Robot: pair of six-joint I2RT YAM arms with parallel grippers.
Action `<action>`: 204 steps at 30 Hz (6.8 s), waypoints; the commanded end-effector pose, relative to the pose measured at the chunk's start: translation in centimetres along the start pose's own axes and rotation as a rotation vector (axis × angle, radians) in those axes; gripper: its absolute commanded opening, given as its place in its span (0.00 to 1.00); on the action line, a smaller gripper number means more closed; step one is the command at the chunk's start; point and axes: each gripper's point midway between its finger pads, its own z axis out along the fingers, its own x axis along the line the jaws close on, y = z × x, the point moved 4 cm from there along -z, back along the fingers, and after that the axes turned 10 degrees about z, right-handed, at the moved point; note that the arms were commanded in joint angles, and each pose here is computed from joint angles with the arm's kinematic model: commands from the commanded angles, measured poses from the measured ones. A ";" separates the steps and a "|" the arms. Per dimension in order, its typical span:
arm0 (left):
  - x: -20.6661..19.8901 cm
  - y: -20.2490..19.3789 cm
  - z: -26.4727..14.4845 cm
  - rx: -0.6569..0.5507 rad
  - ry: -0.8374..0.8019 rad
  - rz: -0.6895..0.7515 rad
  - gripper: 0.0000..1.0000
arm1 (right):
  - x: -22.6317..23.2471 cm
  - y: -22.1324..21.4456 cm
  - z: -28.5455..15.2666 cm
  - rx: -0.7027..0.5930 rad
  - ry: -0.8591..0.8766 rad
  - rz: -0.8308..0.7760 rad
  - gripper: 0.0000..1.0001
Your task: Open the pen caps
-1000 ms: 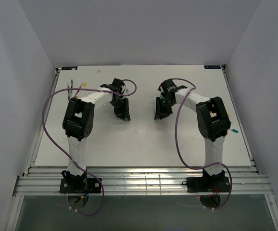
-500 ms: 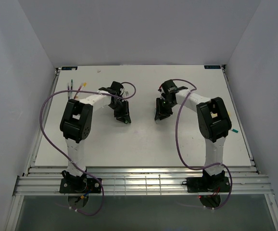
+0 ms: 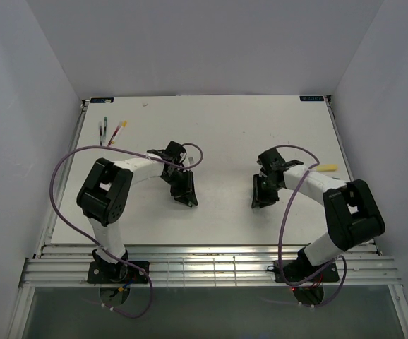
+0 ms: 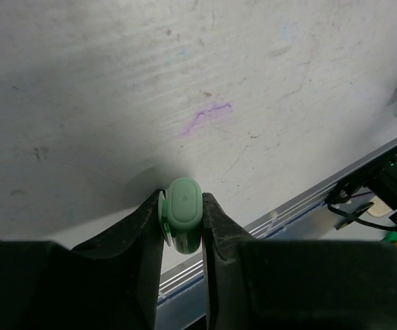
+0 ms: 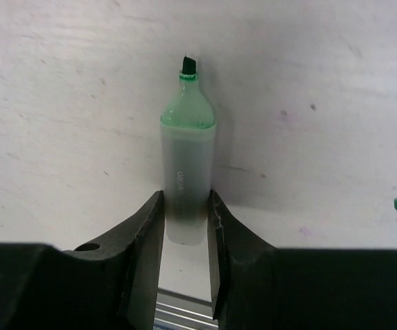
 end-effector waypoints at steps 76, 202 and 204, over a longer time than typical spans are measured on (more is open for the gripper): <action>1.6 2.0 -11.3 -0.403 -0.036 0.068 0.61 | -20.0 20.8 -7.8 -0.459 -0.419 0.904 0.73; 3.4 13.8 -14.8 -0.524 -0.286 -0.356 0.00 | 21.5 -0.1 -2.6 0.136 0.436 -0.507 0.08; 6.1 15.4 -16.7 -0.610 -0.268 -0.390 0.00 | 20.3 -1.0 -2.8 0.115 0.364 -0.549 0.08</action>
